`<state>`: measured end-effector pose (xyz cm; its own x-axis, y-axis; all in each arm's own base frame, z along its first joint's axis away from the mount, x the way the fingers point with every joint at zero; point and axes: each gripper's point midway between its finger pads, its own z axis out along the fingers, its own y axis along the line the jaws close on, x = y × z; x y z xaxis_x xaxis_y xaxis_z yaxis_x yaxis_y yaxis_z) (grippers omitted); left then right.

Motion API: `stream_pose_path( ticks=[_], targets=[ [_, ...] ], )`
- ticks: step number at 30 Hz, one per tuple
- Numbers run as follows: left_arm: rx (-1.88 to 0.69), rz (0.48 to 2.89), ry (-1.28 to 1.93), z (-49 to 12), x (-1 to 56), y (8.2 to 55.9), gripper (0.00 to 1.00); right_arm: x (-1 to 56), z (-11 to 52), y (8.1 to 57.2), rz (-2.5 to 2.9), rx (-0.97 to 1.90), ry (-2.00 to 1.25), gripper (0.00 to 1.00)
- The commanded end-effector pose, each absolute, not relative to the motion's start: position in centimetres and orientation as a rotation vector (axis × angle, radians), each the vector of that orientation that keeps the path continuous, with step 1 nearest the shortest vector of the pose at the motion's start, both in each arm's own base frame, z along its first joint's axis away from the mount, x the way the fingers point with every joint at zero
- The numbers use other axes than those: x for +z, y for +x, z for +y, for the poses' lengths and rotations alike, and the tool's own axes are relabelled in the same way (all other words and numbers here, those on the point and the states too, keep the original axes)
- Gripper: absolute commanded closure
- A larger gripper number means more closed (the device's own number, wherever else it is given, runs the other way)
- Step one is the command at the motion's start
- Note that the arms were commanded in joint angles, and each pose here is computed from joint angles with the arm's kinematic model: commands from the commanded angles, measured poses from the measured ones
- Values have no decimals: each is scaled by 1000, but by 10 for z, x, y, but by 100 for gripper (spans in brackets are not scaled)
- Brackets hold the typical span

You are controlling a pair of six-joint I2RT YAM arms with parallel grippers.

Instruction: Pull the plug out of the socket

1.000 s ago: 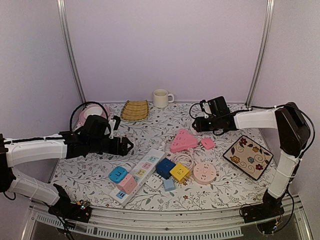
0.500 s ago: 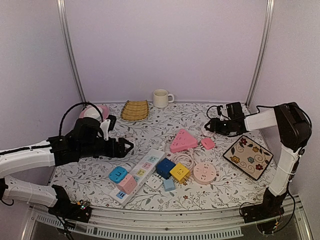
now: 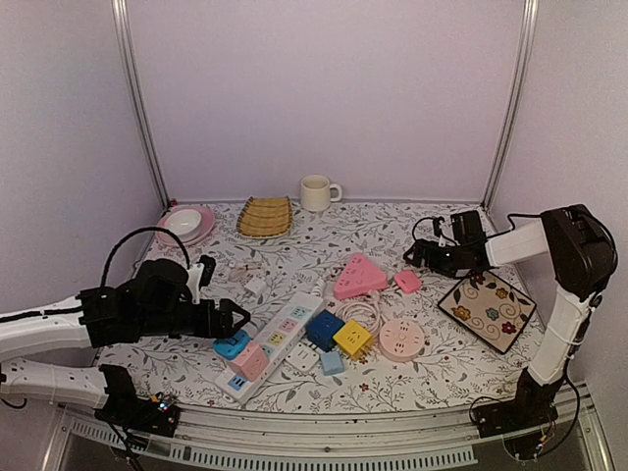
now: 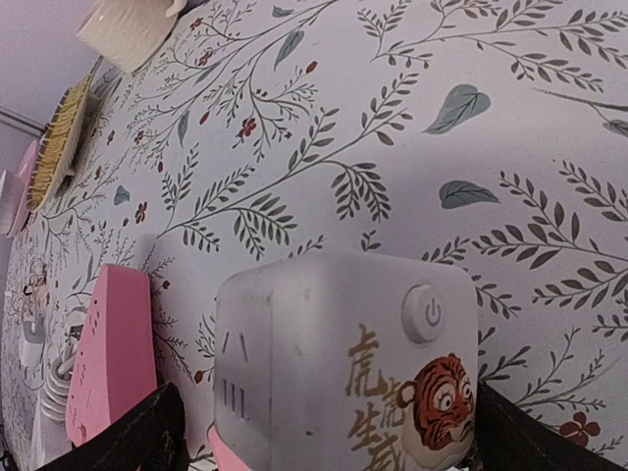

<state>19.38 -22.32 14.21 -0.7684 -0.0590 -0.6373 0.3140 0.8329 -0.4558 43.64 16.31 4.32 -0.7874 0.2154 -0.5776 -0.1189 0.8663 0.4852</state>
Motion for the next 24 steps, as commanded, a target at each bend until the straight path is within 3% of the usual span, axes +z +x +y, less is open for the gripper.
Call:
stream_pose_path(
  ticks=[1, 14, 24],
  targets=[
    [-666, 2437, 80, -200, 119, 178, 8, 67, 151, 437, 2318, 613, 74, 0],
    [-841, 2460, -57, -192, 95, 155, 7, 112, 143, 410, 2251, 528, 64, 1],
    [-913, 2469, -62, -199, 91, 149, 8, 163, 240, 346, 2163, 656, -206, 1]
  ],
)
